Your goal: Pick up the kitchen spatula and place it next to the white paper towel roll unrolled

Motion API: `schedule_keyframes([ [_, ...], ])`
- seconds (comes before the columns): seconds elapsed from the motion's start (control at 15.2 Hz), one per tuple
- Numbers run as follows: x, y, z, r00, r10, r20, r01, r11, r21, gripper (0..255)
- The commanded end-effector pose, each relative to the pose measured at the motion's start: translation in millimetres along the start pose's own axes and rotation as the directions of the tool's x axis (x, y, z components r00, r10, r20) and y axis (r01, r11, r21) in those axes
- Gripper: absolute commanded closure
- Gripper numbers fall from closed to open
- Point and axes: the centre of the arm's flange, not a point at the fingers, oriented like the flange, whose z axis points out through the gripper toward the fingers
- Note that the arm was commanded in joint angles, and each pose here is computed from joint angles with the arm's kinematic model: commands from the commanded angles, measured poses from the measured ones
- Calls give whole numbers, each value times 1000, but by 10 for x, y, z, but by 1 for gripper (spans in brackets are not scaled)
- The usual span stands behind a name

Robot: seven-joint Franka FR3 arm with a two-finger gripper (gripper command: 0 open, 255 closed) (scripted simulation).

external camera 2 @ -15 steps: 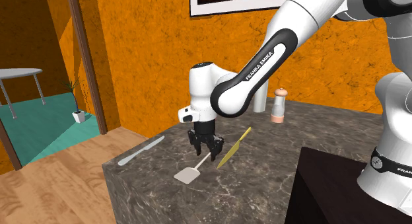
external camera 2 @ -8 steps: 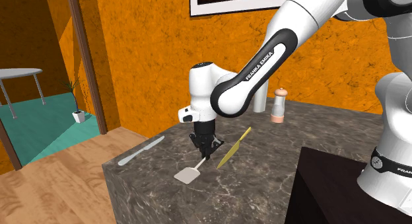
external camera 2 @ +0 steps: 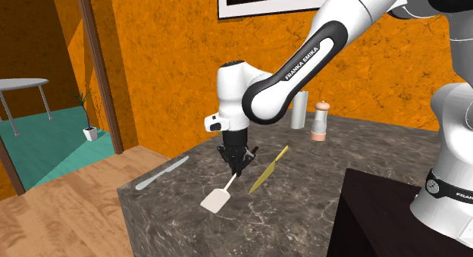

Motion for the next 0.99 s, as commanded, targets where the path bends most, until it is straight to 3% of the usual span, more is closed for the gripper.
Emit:
schedule_keyframes([
  [0.0, -4, 8, -97, 1000, 0, 0, 0, 1000, 0, 255],
  [0.92, -52, 9, -835, 1000, 0, 0, 0, 1000, 0, 255],
])
